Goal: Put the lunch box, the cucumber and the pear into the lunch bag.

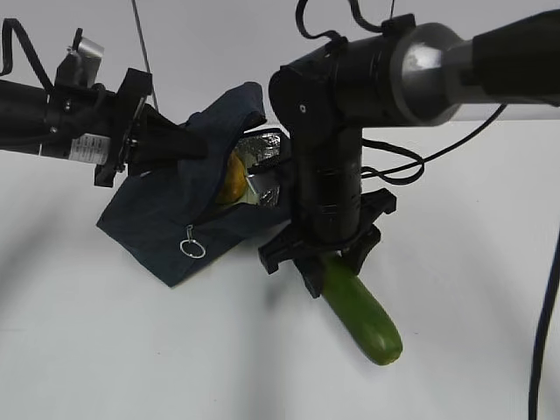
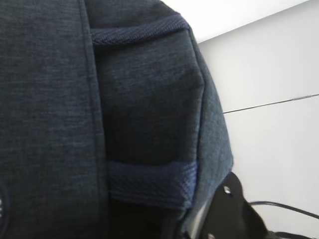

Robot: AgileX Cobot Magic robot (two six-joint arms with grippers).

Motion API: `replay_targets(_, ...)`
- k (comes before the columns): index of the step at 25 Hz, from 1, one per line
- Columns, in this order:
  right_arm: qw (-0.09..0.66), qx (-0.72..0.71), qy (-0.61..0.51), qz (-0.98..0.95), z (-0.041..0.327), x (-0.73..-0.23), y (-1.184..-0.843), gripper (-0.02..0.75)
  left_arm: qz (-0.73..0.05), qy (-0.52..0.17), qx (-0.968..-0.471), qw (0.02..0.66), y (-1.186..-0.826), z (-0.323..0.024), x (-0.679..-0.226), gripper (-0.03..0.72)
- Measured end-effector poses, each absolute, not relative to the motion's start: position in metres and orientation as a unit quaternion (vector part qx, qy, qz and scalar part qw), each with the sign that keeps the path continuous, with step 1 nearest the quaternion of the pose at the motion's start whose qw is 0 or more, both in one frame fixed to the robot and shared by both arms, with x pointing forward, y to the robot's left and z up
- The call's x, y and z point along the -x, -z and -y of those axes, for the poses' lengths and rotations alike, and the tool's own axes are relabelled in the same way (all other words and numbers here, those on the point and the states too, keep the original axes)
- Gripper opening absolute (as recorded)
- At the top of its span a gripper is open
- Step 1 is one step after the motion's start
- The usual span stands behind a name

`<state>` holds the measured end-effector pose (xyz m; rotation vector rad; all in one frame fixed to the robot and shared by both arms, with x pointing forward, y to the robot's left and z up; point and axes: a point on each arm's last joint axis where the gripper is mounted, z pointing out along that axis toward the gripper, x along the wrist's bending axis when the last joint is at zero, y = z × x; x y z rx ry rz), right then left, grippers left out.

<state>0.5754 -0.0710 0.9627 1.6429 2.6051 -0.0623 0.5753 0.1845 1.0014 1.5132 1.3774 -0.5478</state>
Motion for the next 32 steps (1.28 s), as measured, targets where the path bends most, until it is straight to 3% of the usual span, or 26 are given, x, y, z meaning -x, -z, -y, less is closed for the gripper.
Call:
replay_targets(7, -0.008, -0.526, -0.026, -0.850, 0.066, -0.565, -0.990, 0.392, -0.569, 0.223, -0.622, 0.490, -1.001, -0.185, -0.576, 0.002)
replay_targets(18, 0.054, -0.579, -0.169, -0.796, 0.075, -0.599, -1.031, 0.392, -0.567, 0.226, -0.622, 0.490, -1.001, -0.184, -0.575, 0.002)
replay_targets(26, 0.019, -0.680, -0.284, -0.675, 0.114, -0.650, -1.019, 0.392, -0.567, 0.226, -0.622, 0.490, -1.002, -0.184, -0.575, 0.002)
replay_targets(32, -0.045, -0.670, -0.363, -0.645, 0.099, -0.666, -1.000, 0.392, -0.566, 0.227, -0.622, 0.490, -1.002, -0.184, -0.575, 0.002)
